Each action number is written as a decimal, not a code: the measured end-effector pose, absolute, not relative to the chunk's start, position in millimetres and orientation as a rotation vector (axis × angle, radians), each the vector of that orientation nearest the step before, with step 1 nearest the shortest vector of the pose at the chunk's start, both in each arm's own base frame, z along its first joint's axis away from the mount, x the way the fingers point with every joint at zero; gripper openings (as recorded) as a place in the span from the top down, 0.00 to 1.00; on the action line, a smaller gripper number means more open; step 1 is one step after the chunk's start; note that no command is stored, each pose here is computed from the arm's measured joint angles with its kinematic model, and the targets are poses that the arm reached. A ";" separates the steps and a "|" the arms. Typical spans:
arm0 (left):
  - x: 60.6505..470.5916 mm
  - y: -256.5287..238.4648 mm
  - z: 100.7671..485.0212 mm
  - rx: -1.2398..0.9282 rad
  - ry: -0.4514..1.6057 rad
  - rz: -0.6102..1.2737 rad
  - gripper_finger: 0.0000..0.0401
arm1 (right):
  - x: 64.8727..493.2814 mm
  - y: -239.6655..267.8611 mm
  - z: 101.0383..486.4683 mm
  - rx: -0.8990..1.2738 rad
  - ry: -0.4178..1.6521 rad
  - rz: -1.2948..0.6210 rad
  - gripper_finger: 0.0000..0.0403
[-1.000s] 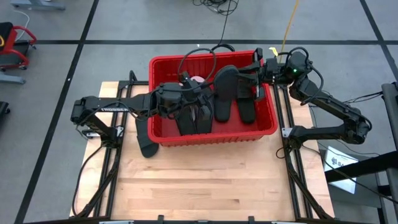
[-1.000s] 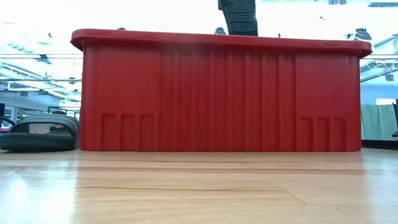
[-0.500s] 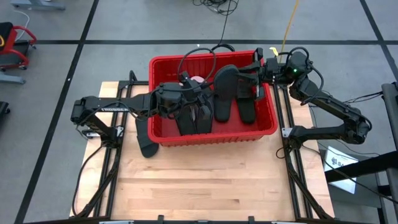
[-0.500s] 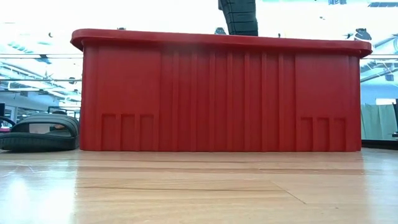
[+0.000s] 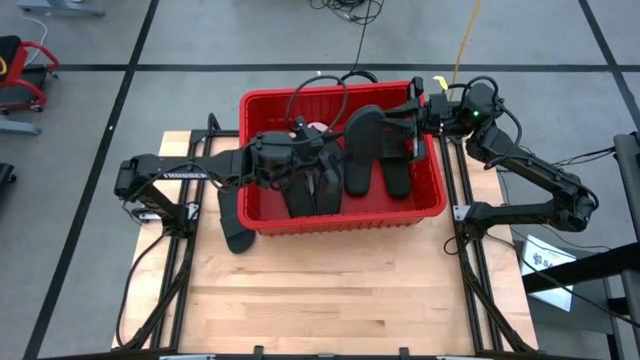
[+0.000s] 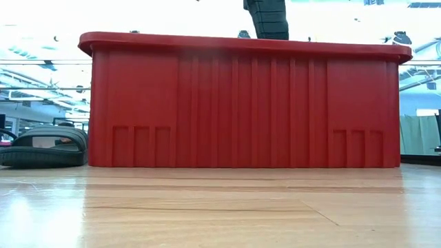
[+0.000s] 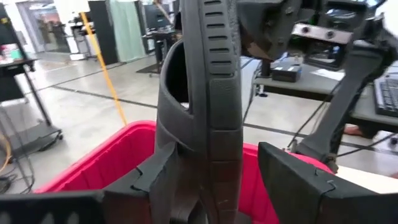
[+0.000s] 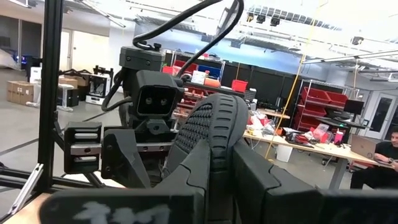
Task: Pick and place slides into bin
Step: Put the black slide into the red bin
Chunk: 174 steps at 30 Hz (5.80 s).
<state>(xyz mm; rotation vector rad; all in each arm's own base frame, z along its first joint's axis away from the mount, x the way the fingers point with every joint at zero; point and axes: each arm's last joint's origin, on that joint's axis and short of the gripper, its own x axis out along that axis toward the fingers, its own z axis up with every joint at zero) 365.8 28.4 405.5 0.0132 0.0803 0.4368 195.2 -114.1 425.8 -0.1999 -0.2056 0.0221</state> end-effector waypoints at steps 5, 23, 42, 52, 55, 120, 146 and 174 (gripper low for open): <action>369.1 33.3 401.8 0.012 0.087 0.475 0.47 | 195.1 -114.1 427.4 -0.208 -0.223 0.022 0.92; 373.2 36.0 391.9 -0.035 0.129 0.484 0.47 | 191.8 -111.8 438.7 -0.275 -0.329 0.021 0.92; 372.6 45.0 392.5 0.011 0.133 0.494 0.47 | 191.8 -111.2 438.5 -0.276 -0.327 0.043 0.92; 391.6 45.7 384.0 0.074 0.065 0.472 0.47 | 191.0 -110.4 441.0 -0.293 -0.350 0.046 0.92; 392.1 43.3 383.5 0.106 0.073 0.480 0.47 | 190.9 -110.3 441.2 -0.294 -0.353 0.046 0.92; 337.1 -110.7 381.5 1.026 0.653 0.958 0.90 | 187.8 -116.6 401.9 -0.038 0.036 0.022 0.74; 277.5 -224.9 319.9 -0.085 0.660 0.142 0.90 | 163.5 -98.5 406.7 0.048 0.074 0.025 0.78; 302.0 -198.8 199.8 -0.083 1.486 0.407 0.88 | 163.4 -98.5 405.9 0.016 0.081 0.024 0.82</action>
